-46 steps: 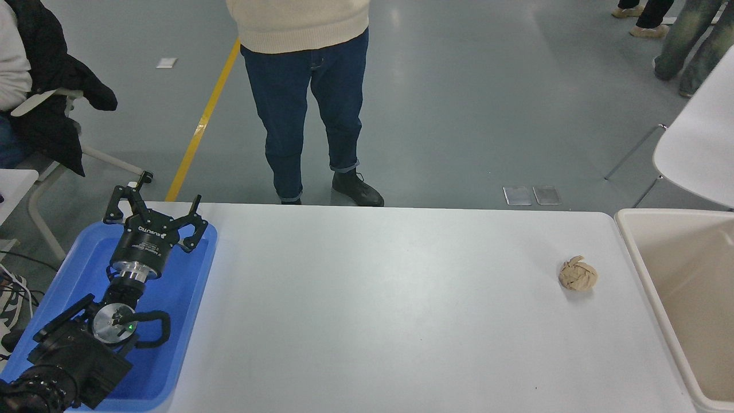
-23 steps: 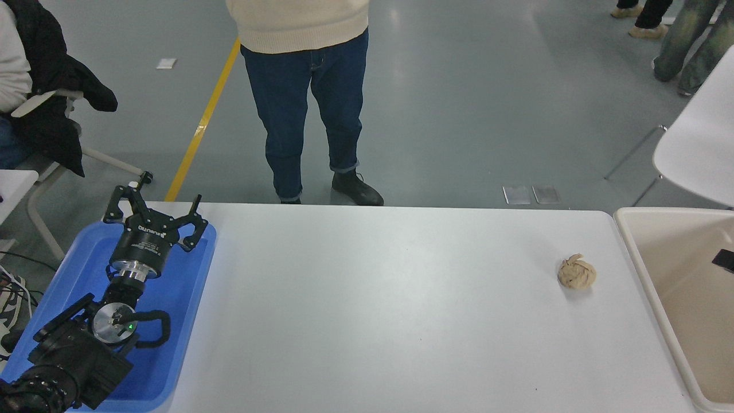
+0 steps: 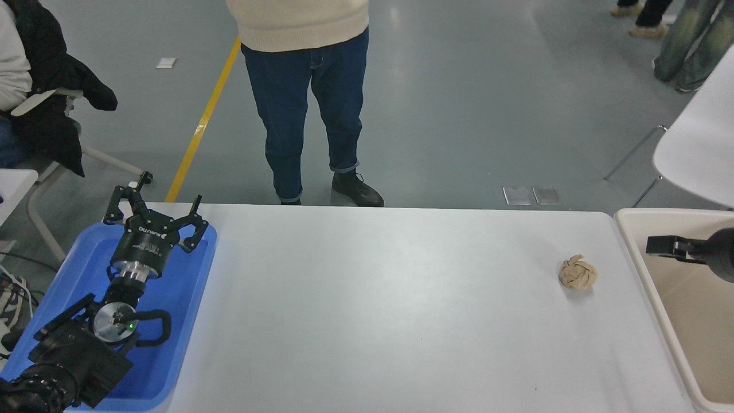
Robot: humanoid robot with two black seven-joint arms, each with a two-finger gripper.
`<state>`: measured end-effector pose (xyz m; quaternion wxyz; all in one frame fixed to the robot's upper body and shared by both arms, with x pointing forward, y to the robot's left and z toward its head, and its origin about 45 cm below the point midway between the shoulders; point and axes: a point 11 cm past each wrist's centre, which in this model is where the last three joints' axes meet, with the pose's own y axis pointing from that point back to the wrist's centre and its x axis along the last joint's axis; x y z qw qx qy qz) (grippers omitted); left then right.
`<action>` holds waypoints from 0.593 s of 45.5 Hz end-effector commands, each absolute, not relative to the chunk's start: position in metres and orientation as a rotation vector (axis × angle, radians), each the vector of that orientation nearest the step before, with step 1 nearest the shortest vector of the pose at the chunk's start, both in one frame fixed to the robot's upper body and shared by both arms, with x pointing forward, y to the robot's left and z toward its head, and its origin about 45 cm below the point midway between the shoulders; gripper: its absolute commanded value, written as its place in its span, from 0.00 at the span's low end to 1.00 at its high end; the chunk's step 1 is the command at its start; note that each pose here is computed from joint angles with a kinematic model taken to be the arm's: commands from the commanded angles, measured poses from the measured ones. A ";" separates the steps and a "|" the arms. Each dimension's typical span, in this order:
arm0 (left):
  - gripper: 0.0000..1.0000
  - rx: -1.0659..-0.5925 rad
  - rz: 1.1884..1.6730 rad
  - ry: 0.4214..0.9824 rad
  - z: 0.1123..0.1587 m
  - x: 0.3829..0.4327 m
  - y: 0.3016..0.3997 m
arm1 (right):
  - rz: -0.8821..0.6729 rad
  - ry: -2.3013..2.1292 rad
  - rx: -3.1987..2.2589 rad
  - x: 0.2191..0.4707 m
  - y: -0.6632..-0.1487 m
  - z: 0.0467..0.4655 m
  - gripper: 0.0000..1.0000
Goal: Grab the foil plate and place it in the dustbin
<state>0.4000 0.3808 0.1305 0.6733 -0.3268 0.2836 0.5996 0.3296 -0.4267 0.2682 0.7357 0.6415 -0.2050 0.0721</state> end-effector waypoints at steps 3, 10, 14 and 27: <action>1.00 -0.735 1.350 0.639 0.1305 0.3999 0.3808 | 0.041 -0.186 1.490 0.336 -0.361 0.332 1.00; 1.00 -0.735 1.350 0.639 0.1305 0.3999 0.3808 | 0.109 -0.137 1.538 0.345 -0.328 0.368 1.00; 1.00 -0.735 1.350 0.639 0.1305 0.3999 0.3808 | 0.175 -0.160 1.581 0.353 -0.307 0.387 1.00; 1.00 -0.735 1.350 0.639 0.1305 0.3999 0.3808 | 0.229 -0.151 1.479 0.358 -0.298 0.408 1.00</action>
